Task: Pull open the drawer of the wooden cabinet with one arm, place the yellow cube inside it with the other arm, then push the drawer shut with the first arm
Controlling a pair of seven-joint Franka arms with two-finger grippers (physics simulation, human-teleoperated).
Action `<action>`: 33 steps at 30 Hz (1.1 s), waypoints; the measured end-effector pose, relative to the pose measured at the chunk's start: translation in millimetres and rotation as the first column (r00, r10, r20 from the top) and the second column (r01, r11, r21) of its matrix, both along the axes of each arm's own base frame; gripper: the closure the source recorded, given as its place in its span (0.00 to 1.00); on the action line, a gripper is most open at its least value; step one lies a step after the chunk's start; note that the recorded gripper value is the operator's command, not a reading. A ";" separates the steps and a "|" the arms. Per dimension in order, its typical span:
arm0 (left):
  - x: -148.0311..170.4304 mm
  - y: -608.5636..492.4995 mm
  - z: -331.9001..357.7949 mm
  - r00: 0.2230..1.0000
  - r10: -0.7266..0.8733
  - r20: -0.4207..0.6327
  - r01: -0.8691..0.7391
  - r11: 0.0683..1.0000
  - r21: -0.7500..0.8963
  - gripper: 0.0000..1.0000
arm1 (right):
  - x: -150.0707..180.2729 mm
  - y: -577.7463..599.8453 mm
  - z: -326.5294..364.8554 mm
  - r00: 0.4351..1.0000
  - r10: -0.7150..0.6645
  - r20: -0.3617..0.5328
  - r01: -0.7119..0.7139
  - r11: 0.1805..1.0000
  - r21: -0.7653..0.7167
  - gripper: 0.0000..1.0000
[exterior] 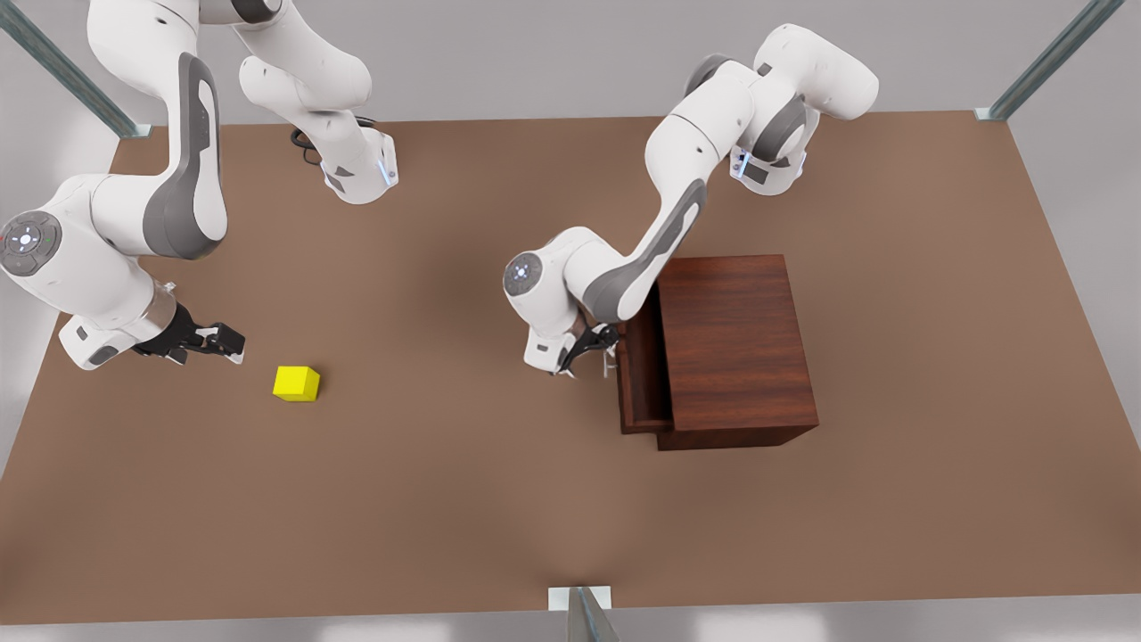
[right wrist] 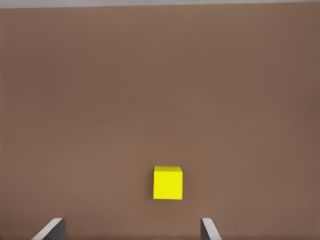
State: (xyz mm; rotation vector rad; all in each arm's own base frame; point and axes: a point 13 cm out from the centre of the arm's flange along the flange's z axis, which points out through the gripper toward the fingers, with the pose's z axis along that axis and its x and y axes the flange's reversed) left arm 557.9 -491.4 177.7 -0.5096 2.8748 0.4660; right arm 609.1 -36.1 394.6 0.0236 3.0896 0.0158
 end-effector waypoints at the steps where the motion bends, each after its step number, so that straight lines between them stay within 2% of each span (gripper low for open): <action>1: 0.2 -1.6 0.3 1.000 0.005 0.004 -0.005 1.000 -0.005 0.00 | 0.0 0.0 0.0 1.000 0.000 0.000 0.000 1.000 0.000 0.00; 12: 8.0 -27.0 2.1 0.995 0.054 0.079 -0.047 0.995 -0.092 0.00 | 0.6 -0.7 0.7 1.000 -0.001 0.003 0.001 1.000 0.000 0.00; 30: -1.3 -72.0 10.3 0.981 0.121 0.154 -0.088 0.975 -0.206 0.00 | 1.1 0.0 0.7 1.000 0.000 0.005 0.000 1.000 0.000 0.00; 32: -2.0 -70.6 32.3 0.979 0.127 0.160 -0.092 0.973 -0.210 0.00 | 1.3 0.6 0.2 1.000 0.001 0.004 -0.001 1.000 0.000 0.00; 33: -6.8 -72.6 66.2 0.978 0.126 0.165 -0.087 0.971 -0.222 0.00 | 1.3 0.7 0.0 1.000 0.001 0.004 -0.001 1.000 0.000 0.00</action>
